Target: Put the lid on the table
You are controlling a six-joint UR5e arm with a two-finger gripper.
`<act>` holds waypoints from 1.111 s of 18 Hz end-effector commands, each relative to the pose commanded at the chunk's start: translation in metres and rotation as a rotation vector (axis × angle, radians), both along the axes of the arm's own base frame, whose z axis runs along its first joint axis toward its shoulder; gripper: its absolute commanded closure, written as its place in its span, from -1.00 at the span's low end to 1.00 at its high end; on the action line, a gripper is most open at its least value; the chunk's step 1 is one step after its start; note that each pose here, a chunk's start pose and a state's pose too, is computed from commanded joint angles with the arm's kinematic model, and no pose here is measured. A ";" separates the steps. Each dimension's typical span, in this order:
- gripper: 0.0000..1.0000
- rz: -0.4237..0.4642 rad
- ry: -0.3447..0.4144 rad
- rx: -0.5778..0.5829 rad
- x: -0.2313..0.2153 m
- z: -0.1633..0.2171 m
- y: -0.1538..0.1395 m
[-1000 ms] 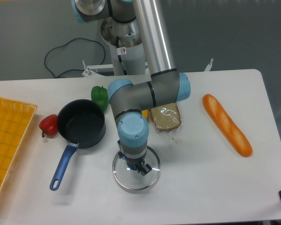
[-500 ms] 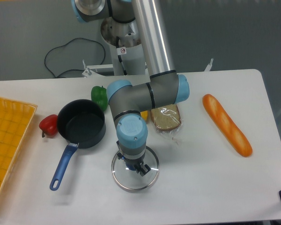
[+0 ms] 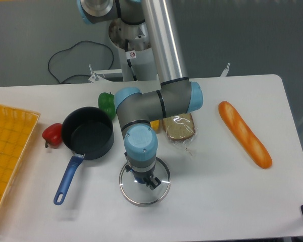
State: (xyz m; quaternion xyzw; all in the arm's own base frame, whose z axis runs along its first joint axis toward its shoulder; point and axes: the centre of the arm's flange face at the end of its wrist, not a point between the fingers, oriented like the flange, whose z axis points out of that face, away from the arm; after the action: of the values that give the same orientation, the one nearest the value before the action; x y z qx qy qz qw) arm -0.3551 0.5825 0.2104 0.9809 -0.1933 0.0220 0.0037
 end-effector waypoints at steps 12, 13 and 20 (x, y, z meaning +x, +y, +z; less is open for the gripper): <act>-0.28 -0.002 0.000 -0.002 0.001 -0.001 0.001; -0.28 -0.003 0.000 -0.002 0.001 -0.001 0.001; -0.31 -0.003 -0.003 -0.005 0.000 -0.004 0.001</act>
State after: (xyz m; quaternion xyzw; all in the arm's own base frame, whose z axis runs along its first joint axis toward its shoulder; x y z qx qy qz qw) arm -0.3547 0.5834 0.2068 0.9805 -0.1948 0.0240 0.0061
